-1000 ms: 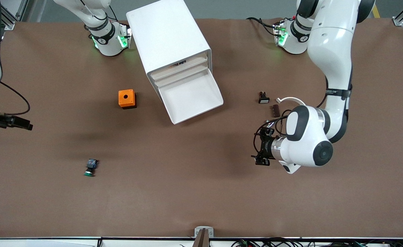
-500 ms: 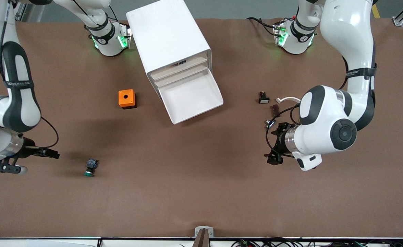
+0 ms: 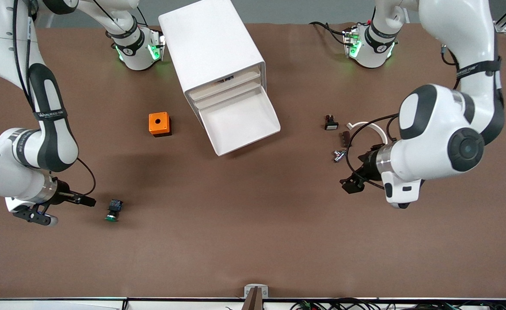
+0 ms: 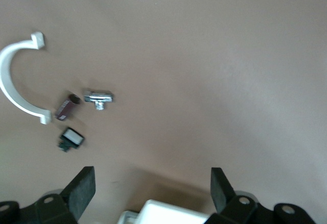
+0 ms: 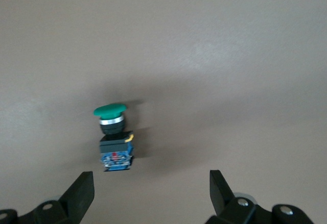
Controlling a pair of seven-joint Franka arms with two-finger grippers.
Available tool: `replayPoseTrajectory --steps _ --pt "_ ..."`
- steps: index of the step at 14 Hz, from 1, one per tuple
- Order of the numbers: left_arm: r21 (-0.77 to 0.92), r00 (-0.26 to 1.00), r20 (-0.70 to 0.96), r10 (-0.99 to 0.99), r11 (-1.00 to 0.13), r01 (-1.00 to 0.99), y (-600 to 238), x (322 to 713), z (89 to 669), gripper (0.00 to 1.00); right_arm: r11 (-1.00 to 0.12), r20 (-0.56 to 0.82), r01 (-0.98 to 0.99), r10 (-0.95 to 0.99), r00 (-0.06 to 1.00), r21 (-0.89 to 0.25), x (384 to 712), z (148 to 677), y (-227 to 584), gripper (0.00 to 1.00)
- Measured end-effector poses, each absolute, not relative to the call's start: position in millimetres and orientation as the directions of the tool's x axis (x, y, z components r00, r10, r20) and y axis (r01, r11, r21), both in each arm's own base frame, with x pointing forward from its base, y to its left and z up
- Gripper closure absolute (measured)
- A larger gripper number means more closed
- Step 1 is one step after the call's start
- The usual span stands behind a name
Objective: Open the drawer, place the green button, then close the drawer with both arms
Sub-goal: 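Reach the right gripper to the green push button while the left gripper withdraws, then grasp the green push button with the right gripper and lift it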
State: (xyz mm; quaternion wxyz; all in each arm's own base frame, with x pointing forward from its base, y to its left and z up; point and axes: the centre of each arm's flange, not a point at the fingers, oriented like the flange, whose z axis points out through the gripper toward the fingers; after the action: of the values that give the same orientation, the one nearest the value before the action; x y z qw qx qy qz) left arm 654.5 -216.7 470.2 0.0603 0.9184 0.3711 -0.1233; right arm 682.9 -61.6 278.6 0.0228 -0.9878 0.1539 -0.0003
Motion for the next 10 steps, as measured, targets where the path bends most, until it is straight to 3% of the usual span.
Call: replayPoseTrajectory --steps 6,10 --pt "-0.006 0.86 -0.178 0.477 -0.875 0.484 -191.5 633.2 516.0 0.0 -0.912 0.004 -0.409 -0.409 0.912 -0.044 677.7 243.9 -20.1 0.0" --pt "0.014 0.895 -0.163 0.415 -0.906 0.423 -173.7 617.5 541.0 0.0 -0.897 0.012 -0.44 -0.441 0.897 -0.043 678.2 223.0 -11.4 0.0"
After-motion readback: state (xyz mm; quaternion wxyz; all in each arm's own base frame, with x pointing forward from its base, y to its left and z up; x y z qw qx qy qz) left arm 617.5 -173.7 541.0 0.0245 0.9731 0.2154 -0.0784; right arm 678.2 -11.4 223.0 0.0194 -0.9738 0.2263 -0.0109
